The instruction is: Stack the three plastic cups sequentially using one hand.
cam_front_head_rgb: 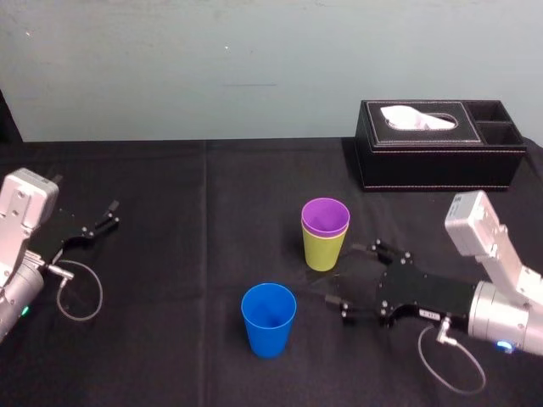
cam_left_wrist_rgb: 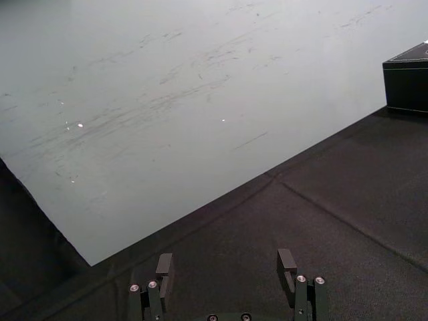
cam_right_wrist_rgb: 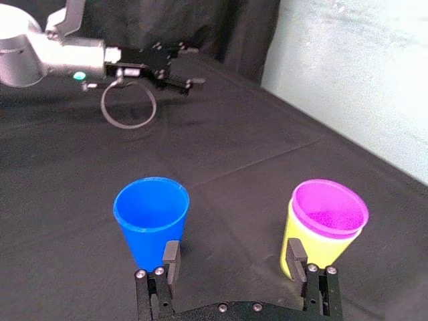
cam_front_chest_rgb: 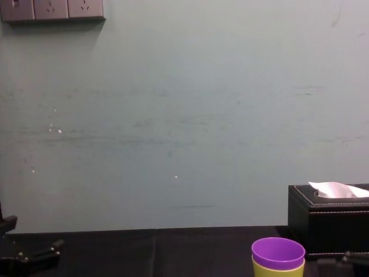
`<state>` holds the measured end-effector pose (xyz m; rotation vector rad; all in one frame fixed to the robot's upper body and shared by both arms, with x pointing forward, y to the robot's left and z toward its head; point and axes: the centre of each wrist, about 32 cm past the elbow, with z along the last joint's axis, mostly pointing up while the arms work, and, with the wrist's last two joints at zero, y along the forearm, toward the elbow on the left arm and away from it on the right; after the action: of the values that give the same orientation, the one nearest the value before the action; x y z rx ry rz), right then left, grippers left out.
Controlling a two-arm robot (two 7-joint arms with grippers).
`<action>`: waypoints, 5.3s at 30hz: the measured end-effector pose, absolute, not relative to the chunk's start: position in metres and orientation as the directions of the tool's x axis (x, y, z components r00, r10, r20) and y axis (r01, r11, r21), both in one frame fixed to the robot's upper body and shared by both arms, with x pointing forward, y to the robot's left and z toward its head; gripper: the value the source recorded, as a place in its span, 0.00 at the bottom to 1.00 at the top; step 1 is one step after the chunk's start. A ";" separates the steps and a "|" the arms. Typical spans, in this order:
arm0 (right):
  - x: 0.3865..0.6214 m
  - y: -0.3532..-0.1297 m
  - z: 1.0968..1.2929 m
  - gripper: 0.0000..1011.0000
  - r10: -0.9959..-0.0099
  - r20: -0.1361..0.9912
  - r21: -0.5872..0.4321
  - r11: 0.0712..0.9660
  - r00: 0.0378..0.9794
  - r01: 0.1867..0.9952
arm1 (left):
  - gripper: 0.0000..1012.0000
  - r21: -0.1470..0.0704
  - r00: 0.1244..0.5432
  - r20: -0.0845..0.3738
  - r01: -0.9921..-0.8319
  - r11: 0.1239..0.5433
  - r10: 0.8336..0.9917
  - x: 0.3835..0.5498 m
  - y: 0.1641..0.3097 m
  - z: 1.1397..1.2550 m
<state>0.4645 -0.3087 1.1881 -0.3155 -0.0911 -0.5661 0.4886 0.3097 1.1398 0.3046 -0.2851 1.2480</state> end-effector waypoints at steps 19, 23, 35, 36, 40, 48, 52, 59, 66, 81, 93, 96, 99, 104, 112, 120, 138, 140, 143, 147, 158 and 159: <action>0.467 -0.306 1.155 0.99 -0.427 0.053 -0.274 0.863 0.903 0.424 | 1.00 0.070 0.292 0.374 -0.955 0.287 0.880 0.489 0.310 1.140; 0.468 -0.303 1.152 0.99 -0.405 0.043 -0.273 0.875 0.913 0.401 | 1.00 0.070 0.292 0.374 -0.955 0.287 0.880 0.489 0.310 1.140; 0.472 -0.293 1.147 0.99 -0.364 0.028 -0.272 0.894 0.931 0.357 | 1.00 0.070 0.292 0.374 -0.955 0.287 0.880 0.489 0.310 1.140; 0.472 -0.292 1.147 0.99 -0.361 0.026 -0.271 0.895 0.932 0.354 | 1.00 0.070 0.292 0.374 -0.955 0.287 0.880 0.489 0.310 1.140; 0.474 -0.290 1.147 0.99 -0.354 0.019 -0.270 0.899 0.935 0.345 | 1.00 0.070 0.292 0.374 -0.955 0.287 0.880 0.489 0.310 1.140; 0.477 -0.284 1.144 0.99 -0.339 -0.006 -0.265 0.908 0.941 0.325 | 1.00 0.070 0.292 0.374 -0.955 0.287 0.880 0.489 0.310 1.140; 0.479 -0.280 1.144 0.99 -0.333 -0.013 -0.264 0.911 0.943 0.318 | 1.00 0.070 0.292 0.374 -0.955 0.287 0.880 0.489 0.310 1.140; 0.483 -0.274 1.143 0.99 -0.322 -0.024 -0.263 0.916 0.947 0.304 | 1.00 0.070 0.292 0.374 -0.955 0.287 0.880 0.489 0.310 1.140; 0.487 -0.268 1.143 0.99 -0.314 -0.027 -0.264 0.918 0.949 0.296 | 1.00 0.070 0.292 0.374 -0.955 0.287 0.880 0.489 0.310 1.140; 0.503 -0.254 1.141 0.99 -0.324 -0.014 -0.277 0.910 0.946 0.307 | 1.00 0.070 0.292 0.374 -0.955 0.287 0.880 0.489 0.310 1.140; 0.508 -0.245 1.142 0.99 -0.322 -0.027 -0.268 0.914 0.946 0.304 | 1.00 0.070 0.292 0.374 -0.955 0.287 0.880 0.489 0.310 1.140; 0.508 -0.245 1.142 0.99 -0.322 -0.026 -0.268 0.914 0.946 0.304 | 1.00 0.070 0.292 0.374 -0.955 0.287 0.880 0.489 0.310 1.140; 0.508 -0.246 1.142 0.98 -0.323 -0.026 -0.268 0.914 0.946 0.304 | 1.00 0.070 0.292 0.374 -0.955 0.287 0.880 0.489 0.310 1.140; 0.508 -0.246 1.142 0.86 -0.323 -0.025 -0.268 0.914 0.946 0.305 | 1.00 0.070 0.292 0.374 -0.955 0.287 0.880 0.489 0.310 1.140; 0.508 -0.246 1.142 0.75 -0.323 -0.024 -0.268 0.914 0.946 0.305 | 1.00 0.070 0.292 0.374 -0.955 0.287 0.880 0.489 0.310 1.140; 0.508 -0.246 1.142 0.72 -0.323 -0.023 -0.268 0.914 0.946 0.305 | 1.00 0.070 0.292 0.374 -0.955 0.287 0.880 0.489 0.310 1.140; 0.508 -0.246 1.142 0.72 -0.323 -0.023 -0.268 0.914 0.946 0.305 | 1.00 0.070 0.292 0.374 -0.955 0.287 0.880 0.489 0.310 1.140; 0.508 -0.246 1.142 0.72 -0.323 -0.023 -0.268 0.914 0.946 0.305 | 1.00 0.070 0.292 0.374 -0.955 0.287 0.880 0.489 0.310 1.140; 0.508 -0.246 1.142 0.72 -0.323 -0.023 -0.268 0.914 0.946 0.305 | 1.00 0.070 0.292 0.374 -0.955 0.287 0.880 0.489 0.310 1.140; 0.508 -0.246 1.142 0.72 -0.323 -0.023 -0.268 0.914 0.946 0.305 | 1.00 0.070 0.292 0.374 -0.955 0.287 0.880 0.489 0.310 1.140; 0.507 -0.246 1.145 0.72 -0.319 -0.024 -0.268 0.915 0.948 0.301 | 1.00 0.070 0.292 0.374 -0.955 0.287 0.880 0.489 0.310 1.140; 0.507 -0.247 1.147 0.72 -0.321 -0.024 -0.264 0.915 0.947 0.304 | 1.00 0.070 0.292 0.374 -0.955 0.287 0.880 0.489 0.310 1.140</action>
<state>0.5065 -0.2474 1.1474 -0.2611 0.0671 -0.3215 0.4886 0.3097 1.1398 0.3045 -0.2850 1.2479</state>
